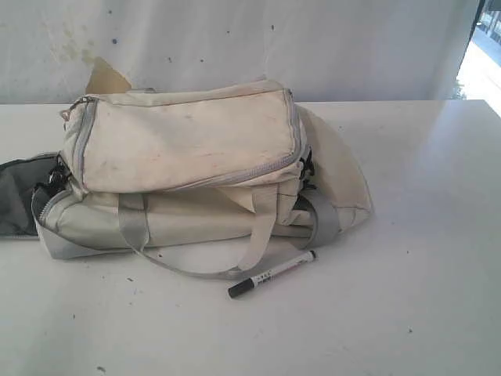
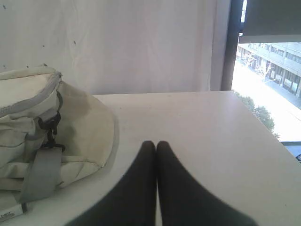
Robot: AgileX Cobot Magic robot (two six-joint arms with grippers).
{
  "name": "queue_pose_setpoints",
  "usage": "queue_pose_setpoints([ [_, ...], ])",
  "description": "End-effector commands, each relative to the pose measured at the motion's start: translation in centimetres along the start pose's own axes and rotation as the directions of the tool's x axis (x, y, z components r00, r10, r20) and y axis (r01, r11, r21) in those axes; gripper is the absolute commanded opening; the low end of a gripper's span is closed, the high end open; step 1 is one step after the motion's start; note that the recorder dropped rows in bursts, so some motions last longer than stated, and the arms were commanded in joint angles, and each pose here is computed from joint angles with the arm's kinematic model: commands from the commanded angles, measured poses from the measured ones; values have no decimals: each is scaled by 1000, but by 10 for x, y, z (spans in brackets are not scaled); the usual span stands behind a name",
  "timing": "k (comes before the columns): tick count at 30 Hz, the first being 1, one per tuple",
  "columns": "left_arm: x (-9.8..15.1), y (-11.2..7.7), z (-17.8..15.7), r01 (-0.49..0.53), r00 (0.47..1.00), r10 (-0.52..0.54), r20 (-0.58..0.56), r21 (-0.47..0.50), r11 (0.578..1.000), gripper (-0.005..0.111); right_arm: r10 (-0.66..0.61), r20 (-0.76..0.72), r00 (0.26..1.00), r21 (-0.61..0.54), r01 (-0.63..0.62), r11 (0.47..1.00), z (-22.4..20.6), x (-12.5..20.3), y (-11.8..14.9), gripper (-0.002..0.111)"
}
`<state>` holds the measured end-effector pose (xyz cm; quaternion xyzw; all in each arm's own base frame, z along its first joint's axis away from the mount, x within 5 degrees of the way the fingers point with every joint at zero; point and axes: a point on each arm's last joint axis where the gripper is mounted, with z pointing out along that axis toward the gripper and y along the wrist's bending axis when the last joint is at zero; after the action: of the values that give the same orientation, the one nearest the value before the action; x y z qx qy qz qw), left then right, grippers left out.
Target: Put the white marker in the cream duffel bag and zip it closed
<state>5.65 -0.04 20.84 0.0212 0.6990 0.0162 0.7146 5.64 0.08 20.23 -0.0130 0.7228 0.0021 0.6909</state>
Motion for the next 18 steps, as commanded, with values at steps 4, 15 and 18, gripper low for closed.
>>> queue_pose_setpoints([
  [4, 0, 0, 0, 7, 1000, -7, 12, 5, 1000, 0, 5, 0, 1000, 3, -5, 1000, 0, 1, 0, 0],
  [15, 0, 0, 0, 7, 1000, -7, 17, 4, 1000, 0, 5, 0, 1000, 3, -5, 1000, 0, 1, 0, 0],
  [18, -4, 0, 0, 7, 998, -7, 60, 2, 1000, 0, 5, 10, 1000, 2, -5, 1000, 0, 0, 0, 0],
])
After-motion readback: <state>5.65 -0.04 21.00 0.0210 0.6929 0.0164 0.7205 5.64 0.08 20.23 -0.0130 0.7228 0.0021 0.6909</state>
